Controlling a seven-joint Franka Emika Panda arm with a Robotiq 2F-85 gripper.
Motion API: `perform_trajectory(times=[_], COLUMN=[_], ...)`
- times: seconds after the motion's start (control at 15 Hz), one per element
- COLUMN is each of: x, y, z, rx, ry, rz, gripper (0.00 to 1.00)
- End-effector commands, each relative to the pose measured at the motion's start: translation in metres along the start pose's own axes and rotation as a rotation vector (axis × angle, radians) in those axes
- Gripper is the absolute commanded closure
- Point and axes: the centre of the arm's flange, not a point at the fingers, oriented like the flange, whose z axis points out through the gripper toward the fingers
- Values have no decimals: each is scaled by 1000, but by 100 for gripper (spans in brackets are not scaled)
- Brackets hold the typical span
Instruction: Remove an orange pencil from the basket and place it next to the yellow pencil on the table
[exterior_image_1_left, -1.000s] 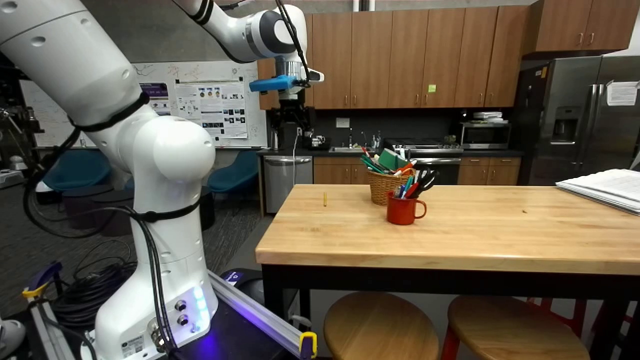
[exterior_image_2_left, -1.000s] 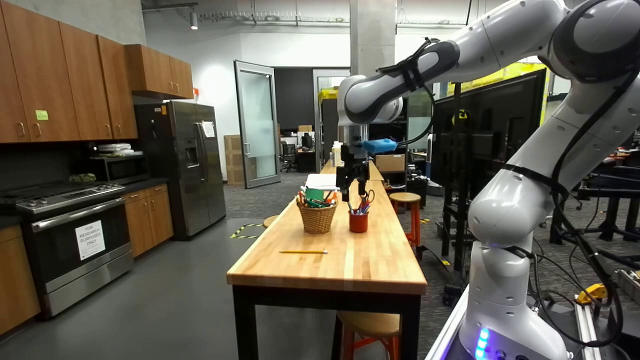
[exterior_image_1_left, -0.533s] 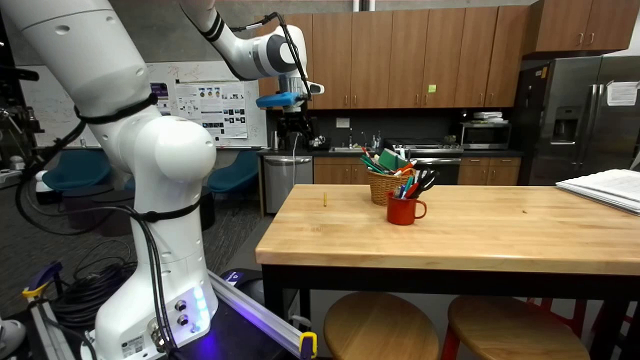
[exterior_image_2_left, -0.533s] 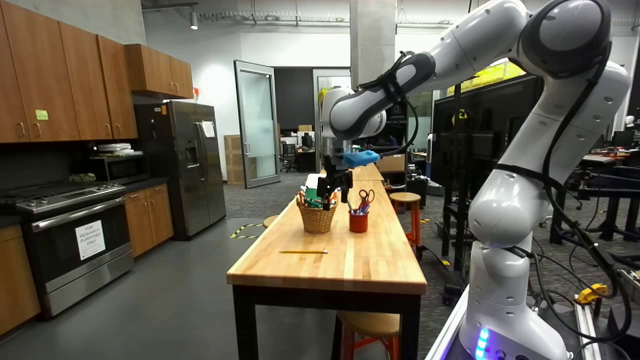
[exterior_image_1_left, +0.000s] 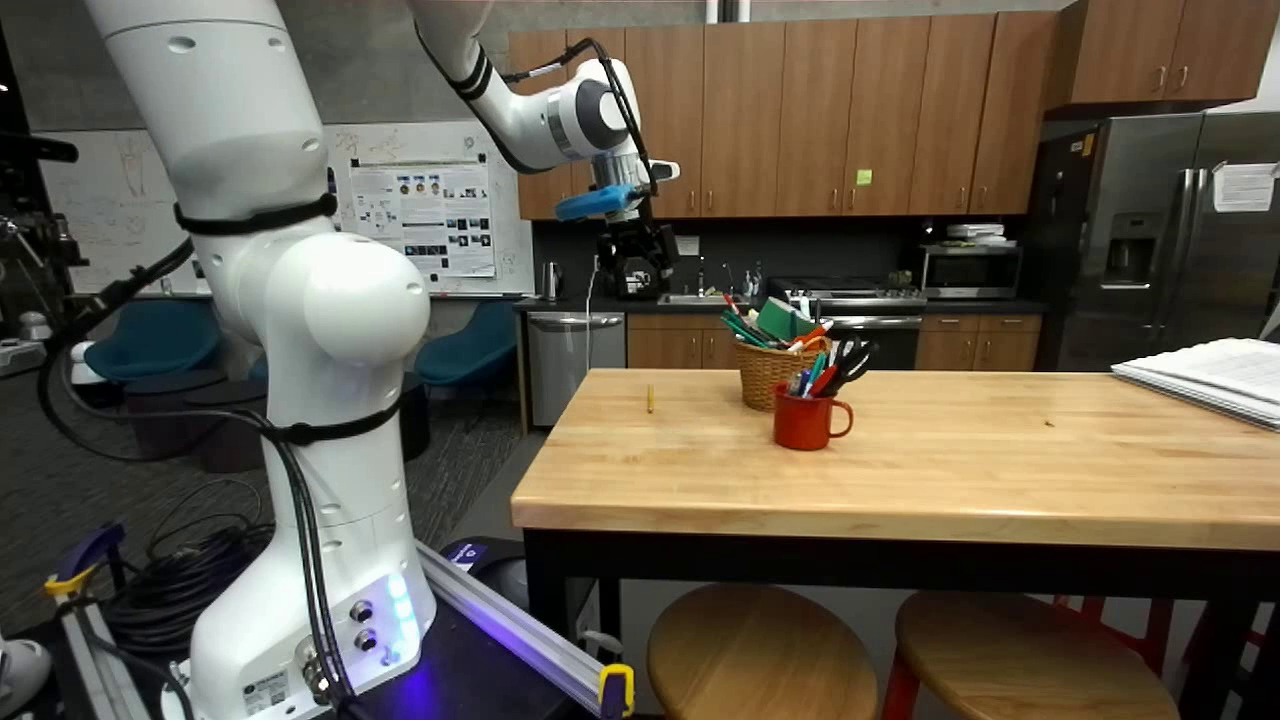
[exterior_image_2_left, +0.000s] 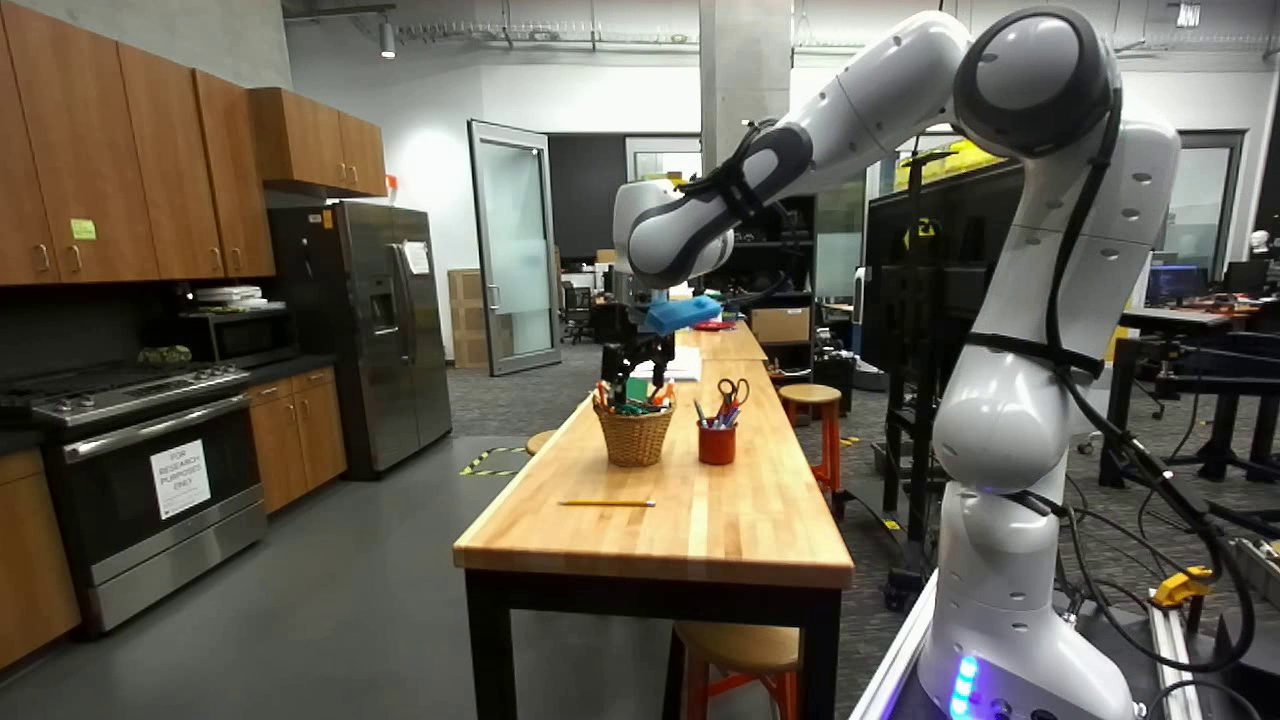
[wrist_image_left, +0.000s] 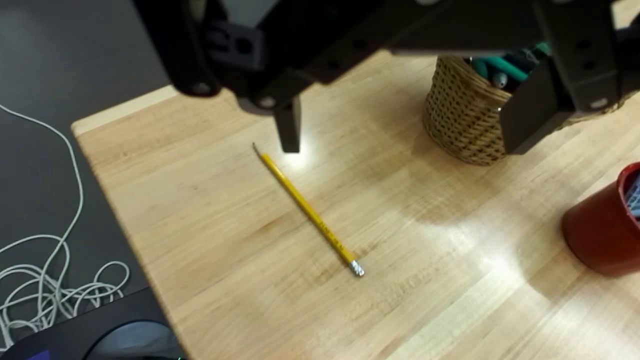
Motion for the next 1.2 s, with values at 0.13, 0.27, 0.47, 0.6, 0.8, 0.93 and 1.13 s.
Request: perform_trajectory(times=[0.13, 0.27, 0.47, 0.6, 0.8, 0.93, 1.13], x=[60, 76, 96, 108, 121, 127, 134], y=[-5, -6, -4, -2, 1, 1, 1], z=[10, 12, 13, 14, 18, 24, 33], rx=[-65, -85, -123, -157, -190, -198, -202], ry=[55, 79, 115, 133, 144, 142, 133], rz=[29, 39, 53, 62, 73, 79, 86], gripper=[0, 0, 0, 0, 0, 0, 0])
